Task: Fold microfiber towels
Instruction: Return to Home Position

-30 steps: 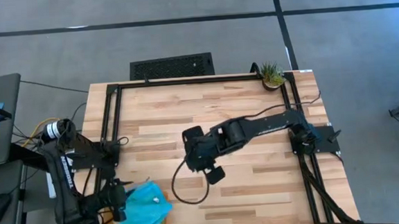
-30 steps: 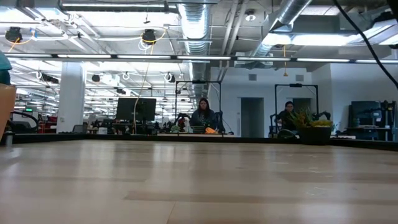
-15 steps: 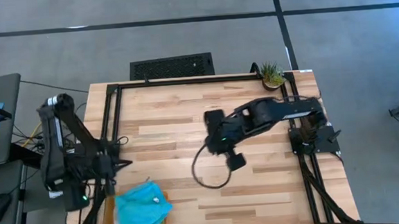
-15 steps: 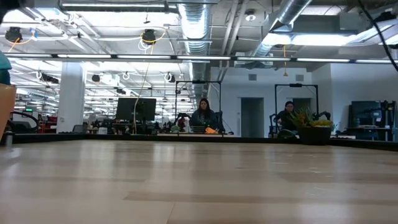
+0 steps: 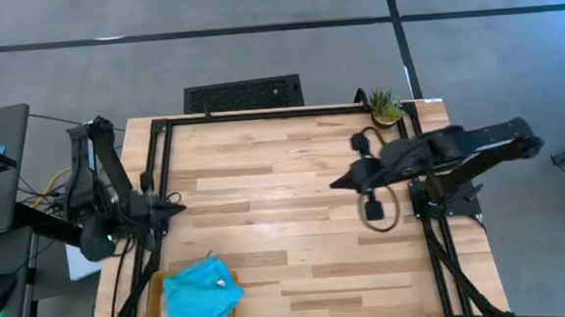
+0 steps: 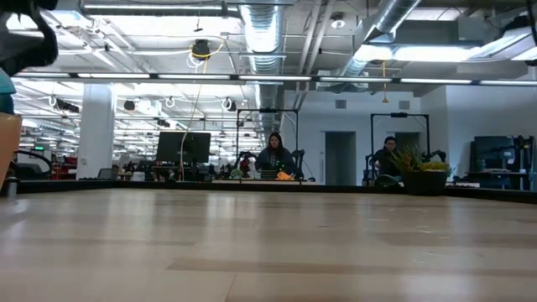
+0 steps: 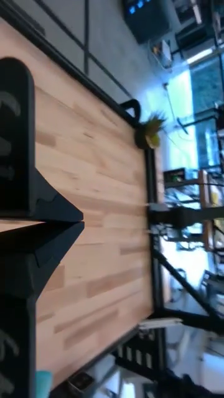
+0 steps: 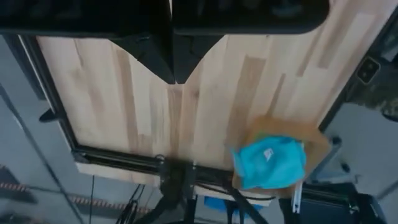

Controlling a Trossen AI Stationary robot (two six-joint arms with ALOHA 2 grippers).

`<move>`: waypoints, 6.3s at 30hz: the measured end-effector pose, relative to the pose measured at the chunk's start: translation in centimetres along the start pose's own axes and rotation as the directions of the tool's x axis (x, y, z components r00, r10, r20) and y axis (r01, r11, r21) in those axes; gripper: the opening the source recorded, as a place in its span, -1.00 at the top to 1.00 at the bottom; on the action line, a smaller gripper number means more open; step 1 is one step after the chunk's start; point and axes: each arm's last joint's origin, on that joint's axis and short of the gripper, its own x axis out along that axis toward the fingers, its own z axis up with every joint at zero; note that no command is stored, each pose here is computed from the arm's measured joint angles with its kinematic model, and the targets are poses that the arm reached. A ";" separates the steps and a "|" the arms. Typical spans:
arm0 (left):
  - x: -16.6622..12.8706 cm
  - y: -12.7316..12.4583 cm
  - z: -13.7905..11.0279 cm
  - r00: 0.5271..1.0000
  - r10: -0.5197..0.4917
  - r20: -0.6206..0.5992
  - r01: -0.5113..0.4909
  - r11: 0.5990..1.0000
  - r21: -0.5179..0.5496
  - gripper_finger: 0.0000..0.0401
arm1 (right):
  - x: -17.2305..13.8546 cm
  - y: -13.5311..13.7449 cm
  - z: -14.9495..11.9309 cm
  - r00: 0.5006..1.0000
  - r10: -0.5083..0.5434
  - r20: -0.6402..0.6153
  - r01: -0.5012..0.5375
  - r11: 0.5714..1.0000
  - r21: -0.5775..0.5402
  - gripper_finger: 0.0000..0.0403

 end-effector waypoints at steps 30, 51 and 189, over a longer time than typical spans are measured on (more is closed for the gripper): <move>1.8 0.3 -3.0 0.892 -0.323 0.315 0.296 0.946 0.131 1.00 | -6.0 0.7 -15.9 0.909 -0.015 0.417 -0.034 0.993 0.110 0.96; 3.3 4.3 -5.8 0.934 -0.114 0.338 0.102 0.993 0.053 1.00 | -2.9 1.3 -19.9 0.898 -0.076 0.433 0.004 0.986 0.164 0.94; 8.2 4.9 -11.3 0.935 0.121 0.334 -0.100 0.992 -0.080 1.00 | 0.9 2.1 -26.0 0.876 -0.124 0.467 0.331 0.858 -0.394 0.84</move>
